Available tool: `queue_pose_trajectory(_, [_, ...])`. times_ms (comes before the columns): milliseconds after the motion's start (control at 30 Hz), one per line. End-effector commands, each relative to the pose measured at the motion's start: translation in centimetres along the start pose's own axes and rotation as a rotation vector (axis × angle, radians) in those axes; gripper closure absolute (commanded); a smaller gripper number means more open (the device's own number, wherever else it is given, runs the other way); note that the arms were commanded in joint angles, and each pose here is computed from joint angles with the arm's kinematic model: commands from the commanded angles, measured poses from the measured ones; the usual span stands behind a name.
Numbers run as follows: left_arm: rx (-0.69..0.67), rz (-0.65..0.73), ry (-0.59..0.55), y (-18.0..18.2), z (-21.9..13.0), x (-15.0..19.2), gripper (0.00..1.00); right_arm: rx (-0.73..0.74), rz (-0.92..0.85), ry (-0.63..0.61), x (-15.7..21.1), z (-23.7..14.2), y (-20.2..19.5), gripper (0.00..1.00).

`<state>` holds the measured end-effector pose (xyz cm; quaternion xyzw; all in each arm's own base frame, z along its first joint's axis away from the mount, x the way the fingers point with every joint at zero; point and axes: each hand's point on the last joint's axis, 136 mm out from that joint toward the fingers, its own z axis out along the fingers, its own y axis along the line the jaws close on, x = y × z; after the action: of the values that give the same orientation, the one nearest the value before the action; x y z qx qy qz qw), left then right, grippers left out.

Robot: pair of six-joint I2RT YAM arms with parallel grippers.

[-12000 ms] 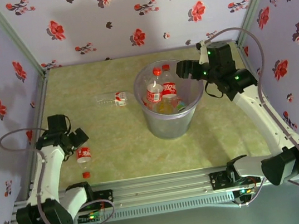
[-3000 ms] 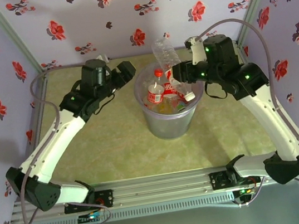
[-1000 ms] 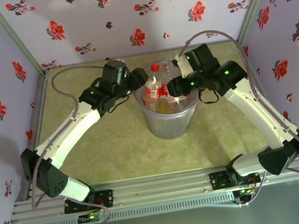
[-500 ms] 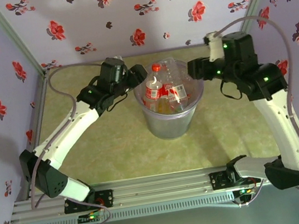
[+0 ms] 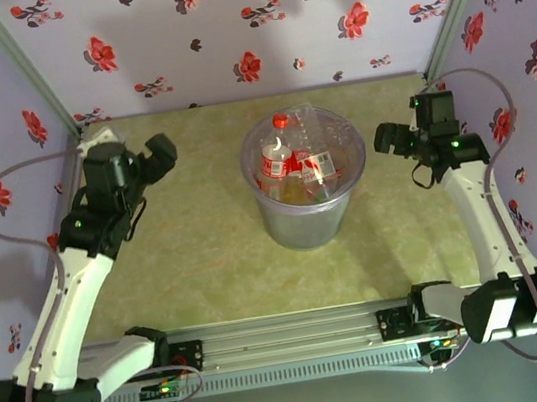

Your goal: Put the plastic bottles in the bin

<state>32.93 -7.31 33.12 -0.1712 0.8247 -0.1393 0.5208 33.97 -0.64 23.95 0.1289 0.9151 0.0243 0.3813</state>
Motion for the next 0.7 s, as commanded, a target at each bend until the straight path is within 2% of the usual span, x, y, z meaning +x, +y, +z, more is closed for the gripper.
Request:
queue_pose_trajectory(0, [-0.221,0.213,0.007,6.3,0.9,2.2,0.0,0.089,0.033,-0.127,-1.5,2.2,-1.7,0.01])
queue_pose_trajectory(167, [-0.451,0.381,-0.003,12.9,2.0,4.7,0.0,0.148,0.007,-0.182,1.7,5.9,-3.5,0.01])
queue_pose_trajectory(300, [-0.594,0.422,-0.014,17.2,3.7,6.9,0.0,0.18,-0.022,-0.208,3.9,8.6,-4.4,0.01])
queue_pose_trajectory(433, [-0.647,0.364,-0.067,20.9,5.3,8.9,0.0,0.243,-0.061,-0.205,6.0,11.3,-5.0,0.01])
queue_pose_trajectory(500, [-0.632,0.351,-0.095,21.8,6.2,9.4,0.0,0.251,-0.095,-0.206,6.7,12.4,-4.6,0.01])
queue_pose_trajectory(667, [-0.579,0.338,-0.093,23.1,8.7,10.4,0.0,0.251,-0.08,-0.294,6.0,13.3,-3.9,0.01])
